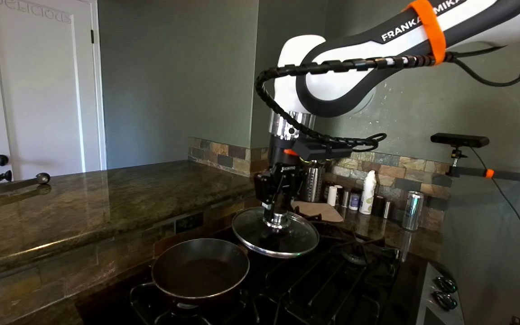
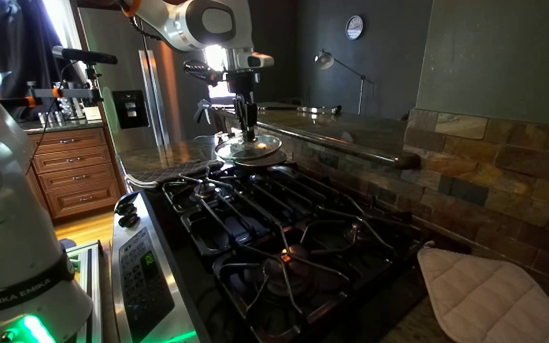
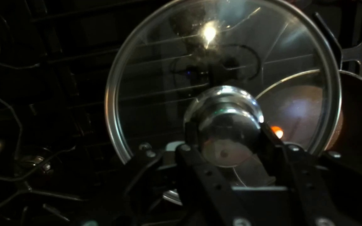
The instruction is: Take the lid off the pot, then move the pot backwards, then put the lid on it
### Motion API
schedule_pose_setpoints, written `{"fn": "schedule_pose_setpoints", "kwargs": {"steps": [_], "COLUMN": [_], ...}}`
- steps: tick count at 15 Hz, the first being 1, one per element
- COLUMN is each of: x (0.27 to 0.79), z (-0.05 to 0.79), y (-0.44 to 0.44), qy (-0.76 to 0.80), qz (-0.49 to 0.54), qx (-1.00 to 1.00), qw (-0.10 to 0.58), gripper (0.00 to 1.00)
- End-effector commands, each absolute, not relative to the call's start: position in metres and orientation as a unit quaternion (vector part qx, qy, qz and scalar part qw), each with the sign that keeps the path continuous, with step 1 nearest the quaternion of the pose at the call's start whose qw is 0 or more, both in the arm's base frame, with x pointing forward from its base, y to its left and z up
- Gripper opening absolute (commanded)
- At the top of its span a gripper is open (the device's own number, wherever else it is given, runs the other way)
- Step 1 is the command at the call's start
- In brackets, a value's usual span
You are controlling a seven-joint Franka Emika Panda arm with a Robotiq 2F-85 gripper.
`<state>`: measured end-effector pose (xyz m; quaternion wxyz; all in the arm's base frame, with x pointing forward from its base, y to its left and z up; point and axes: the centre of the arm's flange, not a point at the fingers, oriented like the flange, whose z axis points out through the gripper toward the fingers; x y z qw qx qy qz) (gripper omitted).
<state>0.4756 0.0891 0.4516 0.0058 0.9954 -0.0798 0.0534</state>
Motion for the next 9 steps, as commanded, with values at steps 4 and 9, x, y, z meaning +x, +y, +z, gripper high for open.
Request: {"fn": "schedule_pose_setpoints", "kwargs": {"steps": [4,9], "x": [0.487,0.508], "z": [0.446,0.436], "y": [0.101,0.134], "qy": [-0.074,-0.038], "qz": [0.061,0.068], "qx": [0.995,0.997], "qw": [-0.006,-0.018], "gripper": [0.23,0.23]}}
